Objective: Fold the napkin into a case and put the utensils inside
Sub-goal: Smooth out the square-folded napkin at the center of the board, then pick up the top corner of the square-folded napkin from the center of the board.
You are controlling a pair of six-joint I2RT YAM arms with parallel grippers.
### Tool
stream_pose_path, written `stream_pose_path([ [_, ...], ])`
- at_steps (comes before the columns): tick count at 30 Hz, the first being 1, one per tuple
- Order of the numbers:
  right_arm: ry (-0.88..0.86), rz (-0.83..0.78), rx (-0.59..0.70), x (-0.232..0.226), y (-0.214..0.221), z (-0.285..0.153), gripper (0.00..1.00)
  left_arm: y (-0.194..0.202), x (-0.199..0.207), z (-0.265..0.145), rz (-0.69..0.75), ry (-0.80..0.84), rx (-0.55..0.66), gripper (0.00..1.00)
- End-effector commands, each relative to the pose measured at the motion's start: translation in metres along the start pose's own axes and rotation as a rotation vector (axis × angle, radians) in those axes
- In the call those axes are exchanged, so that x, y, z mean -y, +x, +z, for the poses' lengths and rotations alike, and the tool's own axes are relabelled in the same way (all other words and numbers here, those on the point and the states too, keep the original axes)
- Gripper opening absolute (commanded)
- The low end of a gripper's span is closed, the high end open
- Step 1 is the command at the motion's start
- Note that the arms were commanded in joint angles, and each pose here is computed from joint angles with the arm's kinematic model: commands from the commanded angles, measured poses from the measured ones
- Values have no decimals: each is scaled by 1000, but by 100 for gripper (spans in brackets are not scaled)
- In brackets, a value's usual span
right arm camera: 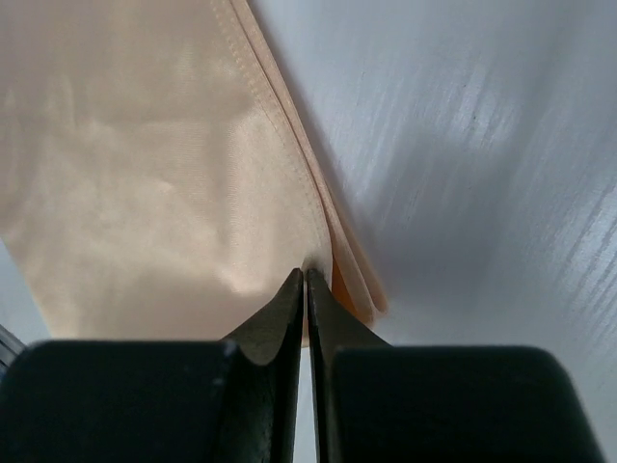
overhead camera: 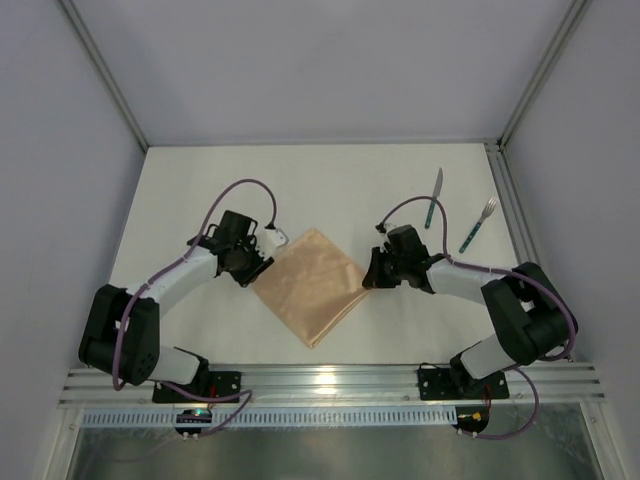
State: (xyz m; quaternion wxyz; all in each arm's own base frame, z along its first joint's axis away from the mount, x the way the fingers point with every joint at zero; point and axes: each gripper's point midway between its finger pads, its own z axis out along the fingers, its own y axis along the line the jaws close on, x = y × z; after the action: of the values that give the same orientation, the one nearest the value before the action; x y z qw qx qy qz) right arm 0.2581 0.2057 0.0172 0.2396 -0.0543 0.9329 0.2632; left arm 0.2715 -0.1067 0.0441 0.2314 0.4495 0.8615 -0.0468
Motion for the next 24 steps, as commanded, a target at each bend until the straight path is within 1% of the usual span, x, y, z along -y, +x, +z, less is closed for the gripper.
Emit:
stream_pose_path([
  [1, 54, 12, -22, 13, 7, 7, 8, -29, -11, -11, -37, -22, 88, 43],
  [3, 69, 7, -5, 13, 0, 5, 8, -47, -18, -16, -38, -26, 126, 43],
  [6, 60, -26, 37, 4, -18, -5, 8, -67, -33, -21, -61, -58, 142, 43],
  [7, 38, -56, 97, -8, -39, -15, 8, -70, -37, -23, -81, -68, 145, 43],
  [8, 34, -101, 116, -13, -48, -22, 11, -75, -39, -23, -87, -73, 156, 43],
  [9, 14, -140, 169, -27, -72, -31, 13, -76, -40, -24, -96, -78, 164, 43],
  [10, -10, -180, 201, -38, -85, -38, 15, -76, -41, -25, -105, -82, 168, 43],
  [11, -24, -249, 213, -45, -94, -42, 18, -76, -40, -26, -123, -86, 177, 43],
  [12, -39, -286, 230, -54, -104, -44, 23, -75, -40, -27, -133, -86, 178, 43],
  [13, -55, -323, 260, -66, -124, -46, 26, -73, -40, -29, -138, -89, 173, 43],
  [14, -57, -374, 264, -70, -132, -43, 29, -70, -42, -30, -147, -97, 168, 43],
  [15, -72, -403, 301, -84, -156, -47, 32, -63, -42, -31, -152, -106, 148, 43],
  [16, -81, -418, 298, -90, -165, -43, 33, -59, -43, -33, -154, -114, 138, 43],
  [17, -81, -418, 222, -84, -158, -19, 34, -54, -46, -34, -157, -124, 127, 43],
  [18, -101, -450, 247, -99, -179, -19, 34, -49, -47, -34, -163, -132, 113, 43],
  [19, -107, -461, 228, -102, -183, -10, 34, -40, -46, -34, -168, -134, 91, 43],
  [20, -93, -455, 141, -92, -170, 17, 34, -36, -45, -33, -172, -134, 81, 43],
  [21, -109, -493, 162, -107, -187, 20, 34, -30, -46, -33, -178, -137, 72, 43],
  [23, -102, -500, 107, -107, -184, 39, 34, -18, -43, -31, -188, -137, 48, 43],
  [24, -102, -506, 91, -111, -190, 55, 34, -12, -43, -29, -195, -134, 39, 43],
])
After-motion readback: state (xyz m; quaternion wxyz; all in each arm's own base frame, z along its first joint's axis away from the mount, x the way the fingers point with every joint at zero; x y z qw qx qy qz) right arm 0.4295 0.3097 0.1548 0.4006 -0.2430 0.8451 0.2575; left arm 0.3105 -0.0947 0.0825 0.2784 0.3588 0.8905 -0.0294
